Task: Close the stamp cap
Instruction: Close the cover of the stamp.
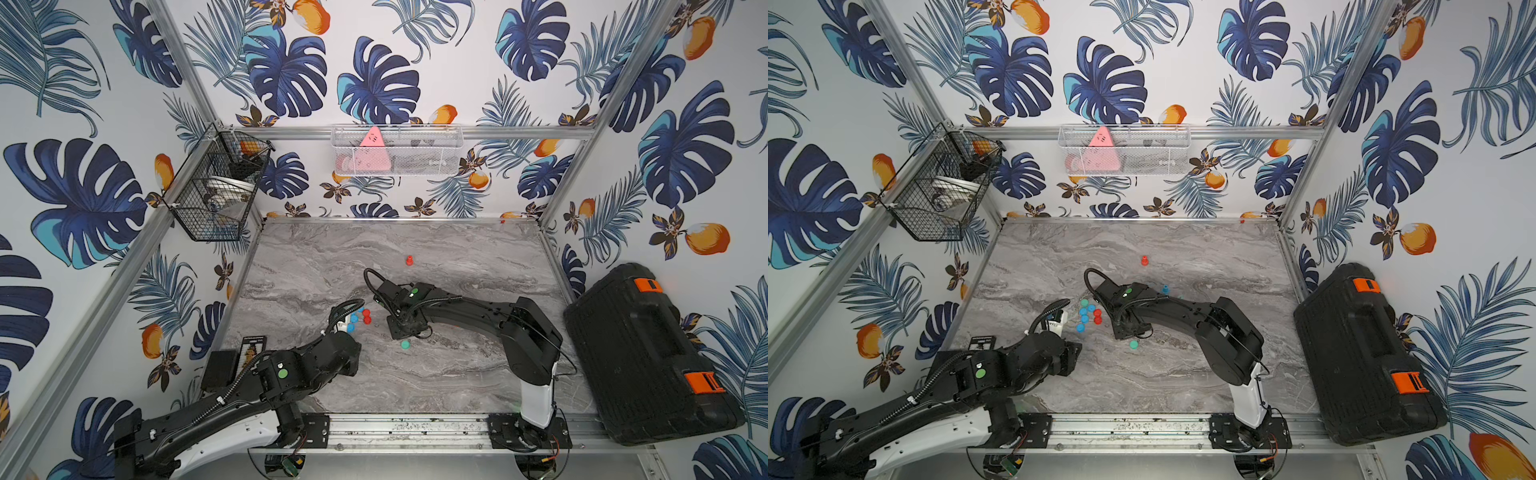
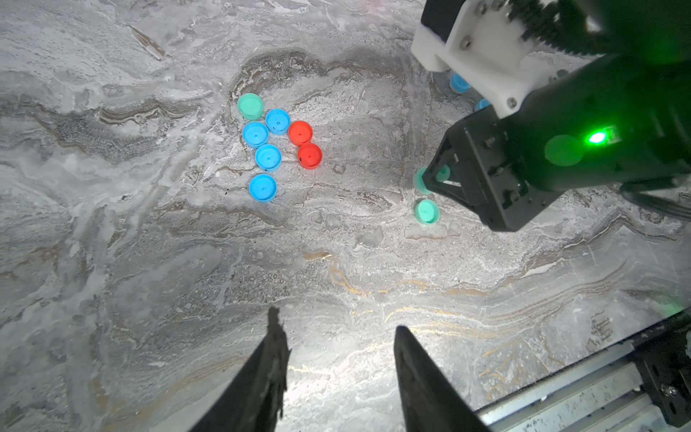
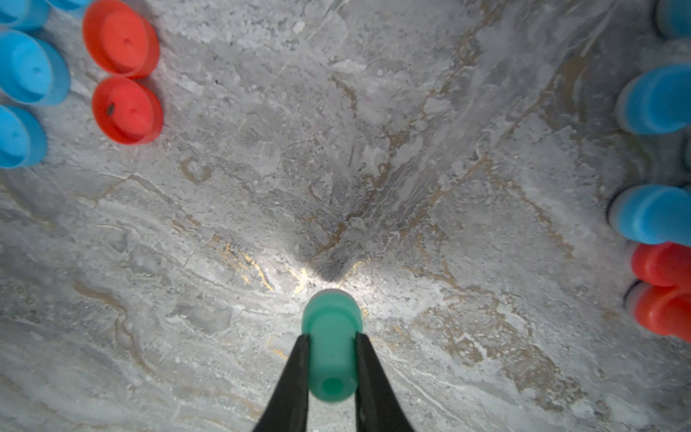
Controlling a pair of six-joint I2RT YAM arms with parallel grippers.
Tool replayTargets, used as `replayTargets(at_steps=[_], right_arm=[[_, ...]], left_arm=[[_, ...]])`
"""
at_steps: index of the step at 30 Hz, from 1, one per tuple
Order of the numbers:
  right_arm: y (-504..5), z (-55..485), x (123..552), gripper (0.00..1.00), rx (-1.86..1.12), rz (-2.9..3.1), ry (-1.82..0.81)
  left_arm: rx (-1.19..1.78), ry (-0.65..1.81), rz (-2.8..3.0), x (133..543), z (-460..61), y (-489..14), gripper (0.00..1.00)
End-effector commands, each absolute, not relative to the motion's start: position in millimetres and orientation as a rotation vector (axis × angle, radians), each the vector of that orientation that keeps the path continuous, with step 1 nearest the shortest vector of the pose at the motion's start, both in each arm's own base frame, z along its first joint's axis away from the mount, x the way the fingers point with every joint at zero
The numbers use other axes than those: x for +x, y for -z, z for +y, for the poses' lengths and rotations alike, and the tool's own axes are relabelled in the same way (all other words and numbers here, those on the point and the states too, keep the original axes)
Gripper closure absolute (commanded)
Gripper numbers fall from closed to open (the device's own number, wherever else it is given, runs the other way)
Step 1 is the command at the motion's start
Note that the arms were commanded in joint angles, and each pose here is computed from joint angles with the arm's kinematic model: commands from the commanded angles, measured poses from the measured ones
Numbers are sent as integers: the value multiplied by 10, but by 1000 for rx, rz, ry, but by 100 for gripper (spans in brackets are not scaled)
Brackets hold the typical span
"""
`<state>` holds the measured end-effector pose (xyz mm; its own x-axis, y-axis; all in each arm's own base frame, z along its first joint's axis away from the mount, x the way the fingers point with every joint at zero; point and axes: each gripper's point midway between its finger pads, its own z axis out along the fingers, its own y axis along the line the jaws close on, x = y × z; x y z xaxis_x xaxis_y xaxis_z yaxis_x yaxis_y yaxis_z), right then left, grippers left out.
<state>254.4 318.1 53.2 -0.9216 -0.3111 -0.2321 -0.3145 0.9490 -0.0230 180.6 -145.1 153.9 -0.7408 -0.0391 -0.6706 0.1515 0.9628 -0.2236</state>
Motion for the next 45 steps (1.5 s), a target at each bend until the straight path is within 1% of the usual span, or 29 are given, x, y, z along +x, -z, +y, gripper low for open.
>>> replayTargets(at_steps=[1,20,45], right_arm=[[-521,3195,2507,83,-452,2884,-21],[-500,3110,2341,83,-424,2885,-22],[-406,3142,2312,83,-417,2897,-28]], left_arm=[[51,303,2378,1806,-1361,-1533,49],[46,308,2384,1806,-1374,-1494,49],[45,302,2375,1813,-1360,-1530,49]])
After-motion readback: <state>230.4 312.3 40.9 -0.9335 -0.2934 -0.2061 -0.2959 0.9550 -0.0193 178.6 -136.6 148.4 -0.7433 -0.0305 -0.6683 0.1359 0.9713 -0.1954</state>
